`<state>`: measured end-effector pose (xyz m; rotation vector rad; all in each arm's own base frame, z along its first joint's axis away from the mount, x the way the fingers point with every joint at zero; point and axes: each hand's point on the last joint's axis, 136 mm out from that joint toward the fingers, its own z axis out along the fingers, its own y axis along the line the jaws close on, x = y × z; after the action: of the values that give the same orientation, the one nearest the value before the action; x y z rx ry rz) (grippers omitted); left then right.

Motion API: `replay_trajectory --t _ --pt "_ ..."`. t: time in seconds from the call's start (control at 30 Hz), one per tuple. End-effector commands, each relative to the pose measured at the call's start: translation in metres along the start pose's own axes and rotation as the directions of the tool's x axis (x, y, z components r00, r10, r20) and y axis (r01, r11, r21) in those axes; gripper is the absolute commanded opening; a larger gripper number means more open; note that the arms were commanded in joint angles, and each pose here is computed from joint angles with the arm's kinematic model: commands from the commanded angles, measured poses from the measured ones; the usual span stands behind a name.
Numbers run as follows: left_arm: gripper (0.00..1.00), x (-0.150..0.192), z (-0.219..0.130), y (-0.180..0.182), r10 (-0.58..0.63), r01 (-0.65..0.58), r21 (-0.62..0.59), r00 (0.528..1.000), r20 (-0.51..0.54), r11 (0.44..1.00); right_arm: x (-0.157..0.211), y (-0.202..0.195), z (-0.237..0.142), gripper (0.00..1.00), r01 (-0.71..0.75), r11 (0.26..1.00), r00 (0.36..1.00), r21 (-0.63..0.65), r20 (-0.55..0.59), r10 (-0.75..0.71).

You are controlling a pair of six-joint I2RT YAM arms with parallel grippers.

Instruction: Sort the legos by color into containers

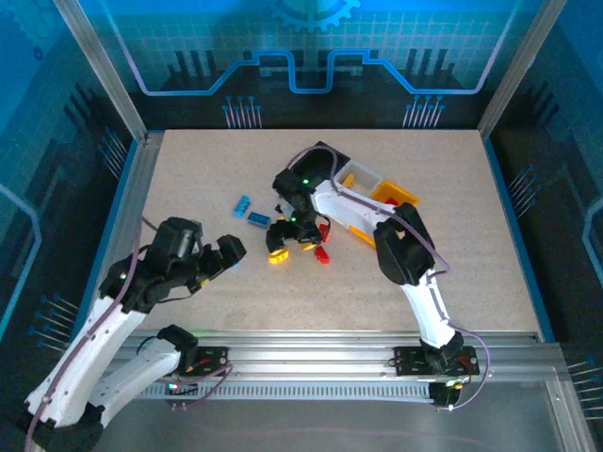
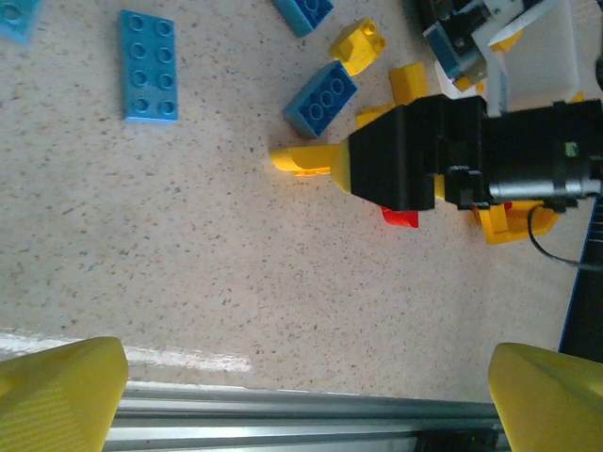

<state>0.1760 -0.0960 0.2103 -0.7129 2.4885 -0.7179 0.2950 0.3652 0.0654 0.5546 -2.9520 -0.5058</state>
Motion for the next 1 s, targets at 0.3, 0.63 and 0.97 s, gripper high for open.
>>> replay_trajectory --t 0.3,0.63,0.97 --pt "0.99 0.019 -0.01 0.035 -0.009 0.005 -0.085 0.999 -0.038 0.996 0.001 -0.002 0.034 0.88 0.122 0.974 0.99 0.189 -0.087 -0.107" --pt "0.99 0.025 -0.011 0.04 -0.011 0.005 -0.086 0.998 -0.062 0.996 -0.005 -0.003 0.051 0.83 0.146 0.949 0.988 0.28 -0.098 -0.123" --pt "0.99 0.035 -0.003 0.039 -0.014 0.008 -0.053 0.994 -0.107 0.999 0.001 -0.004 0.039 0.59 0.096 0.932 0.995 0.349 -0.058 -0.081"
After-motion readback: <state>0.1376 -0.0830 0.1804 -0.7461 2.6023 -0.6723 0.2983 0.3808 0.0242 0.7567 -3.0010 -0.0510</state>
